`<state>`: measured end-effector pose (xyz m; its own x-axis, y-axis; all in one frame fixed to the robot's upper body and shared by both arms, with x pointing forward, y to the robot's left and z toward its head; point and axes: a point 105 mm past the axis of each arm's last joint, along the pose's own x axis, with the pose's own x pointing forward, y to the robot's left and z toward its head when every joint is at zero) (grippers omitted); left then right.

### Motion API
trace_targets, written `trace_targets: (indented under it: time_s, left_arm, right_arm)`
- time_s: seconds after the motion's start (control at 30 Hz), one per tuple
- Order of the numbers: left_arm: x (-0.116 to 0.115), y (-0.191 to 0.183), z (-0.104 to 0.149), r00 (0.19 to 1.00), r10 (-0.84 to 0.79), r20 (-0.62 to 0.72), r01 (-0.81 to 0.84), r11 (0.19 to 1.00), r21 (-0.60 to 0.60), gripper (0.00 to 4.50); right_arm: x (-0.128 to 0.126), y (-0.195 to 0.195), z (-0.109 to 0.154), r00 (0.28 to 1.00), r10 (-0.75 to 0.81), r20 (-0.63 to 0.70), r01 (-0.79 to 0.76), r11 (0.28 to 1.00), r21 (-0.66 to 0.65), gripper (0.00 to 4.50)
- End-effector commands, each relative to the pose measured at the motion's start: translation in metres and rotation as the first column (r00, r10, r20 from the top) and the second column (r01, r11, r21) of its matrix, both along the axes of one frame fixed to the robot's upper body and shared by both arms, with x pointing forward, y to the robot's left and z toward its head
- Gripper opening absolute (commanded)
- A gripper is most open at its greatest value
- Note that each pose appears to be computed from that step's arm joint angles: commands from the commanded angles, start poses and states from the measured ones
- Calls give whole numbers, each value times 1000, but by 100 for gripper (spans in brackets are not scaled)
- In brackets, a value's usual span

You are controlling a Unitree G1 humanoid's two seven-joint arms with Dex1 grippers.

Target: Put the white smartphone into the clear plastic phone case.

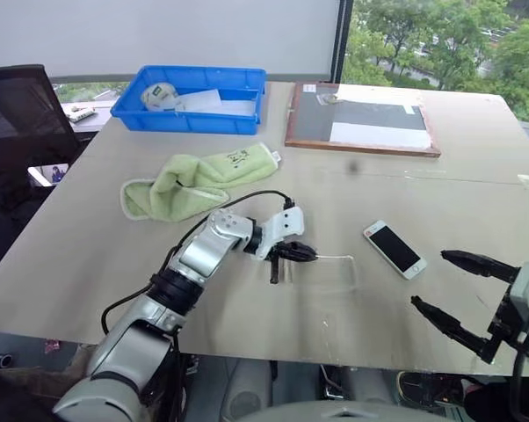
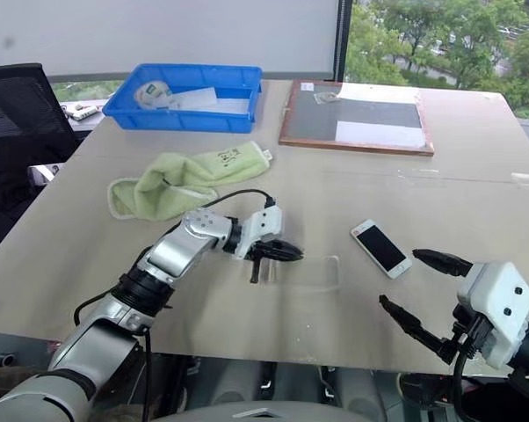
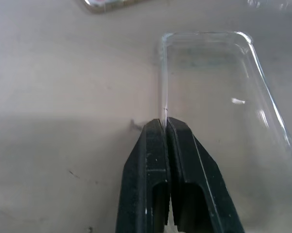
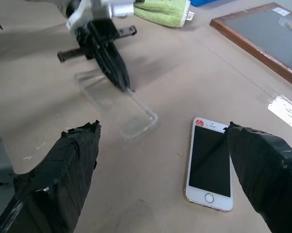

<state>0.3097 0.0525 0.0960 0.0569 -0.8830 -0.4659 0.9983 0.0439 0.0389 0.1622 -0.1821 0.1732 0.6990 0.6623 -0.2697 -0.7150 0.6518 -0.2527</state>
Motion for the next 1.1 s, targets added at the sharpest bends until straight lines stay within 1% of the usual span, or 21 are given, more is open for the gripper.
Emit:
trace_targets:
  time_s: [0.03,0.07,0.1,0.17,0.27,0.3,0.47,0.57,0.63,0.8,0.87,0.93,1.0,1.07,1.1]
  left_arm:
    - [-2,-1,40,998,-40,40,43,994,-97,87]
    - [-2,-1,44,998,-36,47,41,994,-101,122]
    - [0,-1,44,998,-30,60,36,995,-93,166]
    - [2,-1,40,994,-30,102,36,998,-57,166]
    - [4,-4,30,993,-24,117,27,999,-26,166]
    - [0,-5,28,994,-38,104,41,999,-24,166]
    - [-22,-7,25,993,-97,-64,95,995,-26,166]
    - [-29,-6,19,984,-95,-148,99,995,14,166]
    - [-31,-7,17,979,-104,-177,110,994,27,166]
    - [-23,-14,-1,981,-111,-158,132,983,128,166]
    - [-25,-14,-12,976,-135,-173,165,972,170,166]
    - [-22,-12,-22,980,-145,-137,174,958,227,166]
    - [-19,-13,-26,984,-141,-113,165,954,250,166]
    - [-20,-13,-32,982,-173,-76,187,939,288,112]
    - [-21,-13,-34,980,-188,-66,199,933,298,94]
  right_arm:
    - [0,3,4,1000,8,28,-8,1000,-7,450]
    - [1,3,4,1000,8,29,-8,1000,-8,450]
    - [1,4,3,1000,9,29,-9,1000,-7,450]
    - [3,5,3,999,11,31,-11,1000,-6,450]
    - [4,6,3,999,14,33,-14,1000,-5,450]
    - [4,6,3,999,15,33,-15,1000,-5,450]
    - [2,5,4,1000,12,29,-12,1000,-8,450]
    - [2,4,3,1000,11,27,-10,1000,-9,450]
    - [2,5,3,1000,10,25,-10,1000,-8,450]
    - [2,5,1,1000,11,22,-11,1000,-6,450]
    - [2,5,1,1000,10,20,-10,1000,-7,450]
    - [1,4,1,1000,10,17,-9,1000,-11,450]
    - [0,4,1,1000,8,13,-8,1000,-12,450]
    - [-4,3,-2,1000,14,-9,-15,1000,-21,450]
    - [-6,3,-3,1000,18,-20,-19,1000,-25,450]
